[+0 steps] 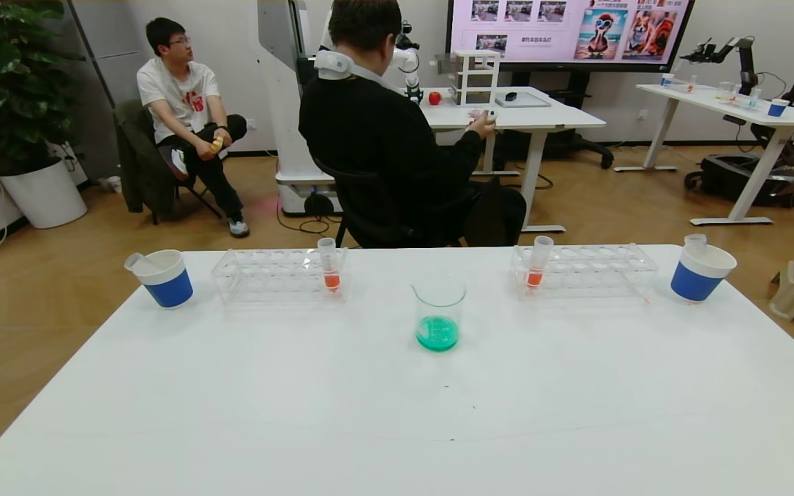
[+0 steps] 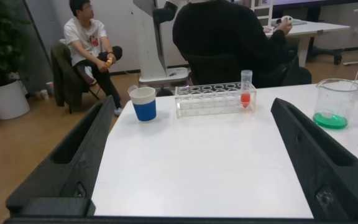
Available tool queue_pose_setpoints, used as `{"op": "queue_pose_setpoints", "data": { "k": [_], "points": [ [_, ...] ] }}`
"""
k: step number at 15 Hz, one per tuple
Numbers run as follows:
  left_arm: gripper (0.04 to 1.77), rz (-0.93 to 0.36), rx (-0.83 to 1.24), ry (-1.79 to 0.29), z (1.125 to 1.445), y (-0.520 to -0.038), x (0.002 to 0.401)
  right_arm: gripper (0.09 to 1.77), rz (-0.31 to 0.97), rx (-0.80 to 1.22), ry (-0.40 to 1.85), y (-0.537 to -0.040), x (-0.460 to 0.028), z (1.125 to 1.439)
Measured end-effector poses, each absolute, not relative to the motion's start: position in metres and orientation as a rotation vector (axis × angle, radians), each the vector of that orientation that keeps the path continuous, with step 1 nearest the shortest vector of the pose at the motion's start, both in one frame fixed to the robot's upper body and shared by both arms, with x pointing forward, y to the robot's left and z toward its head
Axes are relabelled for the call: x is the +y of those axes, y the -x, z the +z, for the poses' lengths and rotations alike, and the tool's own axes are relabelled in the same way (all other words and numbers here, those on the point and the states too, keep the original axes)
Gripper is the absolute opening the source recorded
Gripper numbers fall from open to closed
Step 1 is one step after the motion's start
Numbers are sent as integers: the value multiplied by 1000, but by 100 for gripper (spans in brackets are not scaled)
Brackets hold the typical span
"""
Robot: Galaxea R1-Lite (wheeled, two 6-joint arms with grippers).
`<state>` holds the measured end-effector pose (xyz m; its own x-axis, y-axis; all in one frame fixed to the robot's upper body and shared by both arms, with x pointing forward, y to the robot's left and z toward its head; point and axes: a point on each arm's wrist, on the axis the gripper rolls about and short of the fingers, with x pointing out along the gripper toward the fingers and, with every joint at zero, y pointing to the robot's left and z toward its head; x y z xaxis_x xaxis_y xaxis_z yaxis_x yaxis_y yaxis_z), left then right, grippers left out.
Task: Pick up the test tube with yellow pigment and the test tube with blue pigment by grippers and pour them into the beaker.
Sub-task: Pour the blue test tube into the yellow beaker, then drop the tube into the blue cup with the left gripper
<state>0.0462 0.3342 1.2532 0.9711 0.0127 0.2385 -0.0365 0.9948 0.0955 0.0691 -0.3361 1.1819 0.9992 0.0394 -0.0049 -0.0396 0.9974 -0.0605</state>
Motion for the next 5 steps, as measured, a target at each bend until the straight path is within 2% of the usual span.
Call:
{"op": "queue_pose_setpoints", "data": {
  "k": [3, 5],
  "points": [
    [175, -7, -37, -88, 1195, -66, 333, 174, 30, 3, 29, -69, -336, 1182],
    [175, -34, 10, -83, 1185, -67, 333, 174, 30, 3, 28, -69, -336, 1182]
  ]
}}
